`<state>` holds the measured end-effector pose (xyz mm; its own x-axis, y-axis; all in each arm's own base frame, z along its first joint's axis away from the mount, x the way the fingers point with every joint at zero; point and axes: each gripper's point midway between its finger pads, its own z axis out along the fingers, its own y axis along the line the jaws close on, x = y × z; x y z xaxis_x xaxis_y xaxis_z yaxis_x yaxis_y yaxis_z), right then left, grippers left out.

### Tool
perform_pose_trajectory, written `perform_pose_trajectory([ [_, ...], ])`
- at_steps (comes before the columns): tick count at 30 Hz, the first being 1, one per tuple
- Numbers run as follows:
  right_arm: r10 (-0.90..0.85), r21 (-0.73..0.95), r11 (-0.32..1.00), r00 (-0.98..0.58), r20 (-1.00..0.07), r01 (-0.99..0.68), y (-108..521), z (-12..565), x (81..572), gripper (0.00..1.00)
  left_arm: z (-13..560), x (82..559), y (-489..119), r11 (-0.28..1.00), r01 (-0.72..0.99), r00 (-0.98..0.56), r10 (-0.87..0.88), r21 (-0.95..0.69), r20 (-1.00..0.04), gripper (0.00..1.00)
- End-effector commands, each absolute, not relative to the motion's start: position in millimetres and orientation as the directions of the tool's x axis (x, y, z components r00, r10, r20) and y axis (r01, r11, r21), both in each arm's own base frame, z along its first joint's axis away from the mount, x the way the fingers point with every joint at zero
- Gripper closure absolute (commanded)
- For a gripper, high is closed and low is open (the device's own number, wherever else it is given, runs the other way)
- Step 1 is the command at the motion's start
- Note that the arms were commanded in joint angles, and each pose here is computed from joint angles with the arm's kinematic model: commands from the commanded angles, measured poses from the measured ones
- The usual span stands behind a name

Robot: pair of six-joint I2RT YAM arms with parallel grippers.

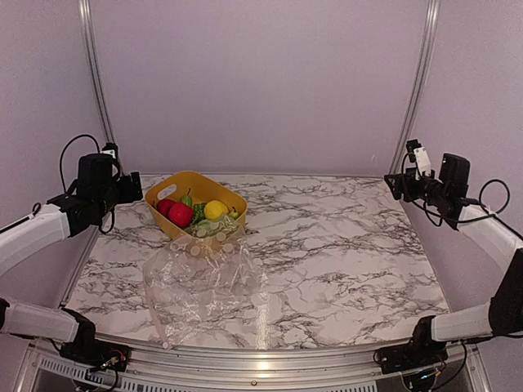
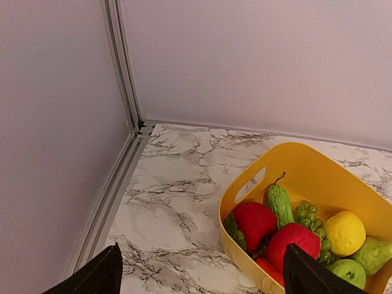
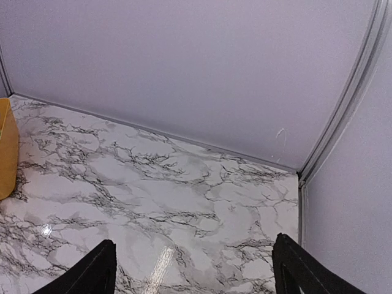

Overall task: Place the food in the zip-top bag and seal the zipper
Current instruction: Move the bin to the center of the board.

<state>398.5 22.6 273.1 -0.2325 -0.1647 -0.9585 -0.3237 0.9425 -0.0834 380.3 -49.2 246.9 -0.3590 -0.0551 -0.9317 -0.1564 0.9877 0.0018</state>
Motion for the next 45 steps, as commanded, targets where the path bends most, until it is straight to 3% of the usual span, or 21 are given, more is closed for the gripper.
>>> perform_pose_trajectory([
  [1,-0.154,-0.107,0.968,-0.204,-0.967,-0.226,5.0,270.5,405.8,0.11,237.0,377.3,-32.9,0.977,-0.212,-0.361,-0.098,-0.021,-0.927,0.05],
  [5,-0.163,-0.121,0.971,-0.2,-0.966,-0.205,0.2,257.9,403.4,0.05,221.4,375.4,-20.9,0.958,-0.28,-0.401,-0.168,-0.055,-0.901,0.06],
  [11,-0.232,-0.179,0.946,-0.179,-0.956,-0.27,8.3,244.4,396.8,0.02,201.5,367.1,-15.4,0.91,-0.386,-0.449,-0.331,-0.154,-0.83,0.18],
  [19,-0.27,-0.204,0.914,-0.151,-0.951,-0.35,20.4,240.2,392.3,0.02,163.7,353.4,-31.8,0.874,-0.432,-0.513,-0.441,-0.222,-0.737,0.21],
  [35,-0.28,-0.185,0.869,-0.149,-0.948,-0.46,36.7,236.1,389.9,0.07,90.1,408.3,-97.2,0.868,-0.422,-0.652,-0.49,-0.26,-0.579,0.28],
  [40,-0.289,-0.184,0.859,-0.157,-0.944,-0.477,39.0,233.3,390.1,0.07,85.2,423.9,-123.9,0.884,-0.384,-0.667,-0.466,-0.268,-0.581,0.28],
  [45,-0.291,-0.17,0.848,-0.174,-0.941,-0.502,42.5,228.3,390.5,0.08,111.3,424.8,-109.6,0.859,-0.442,-0.595,-0.497,-0.258,-0.632,0.25],
])
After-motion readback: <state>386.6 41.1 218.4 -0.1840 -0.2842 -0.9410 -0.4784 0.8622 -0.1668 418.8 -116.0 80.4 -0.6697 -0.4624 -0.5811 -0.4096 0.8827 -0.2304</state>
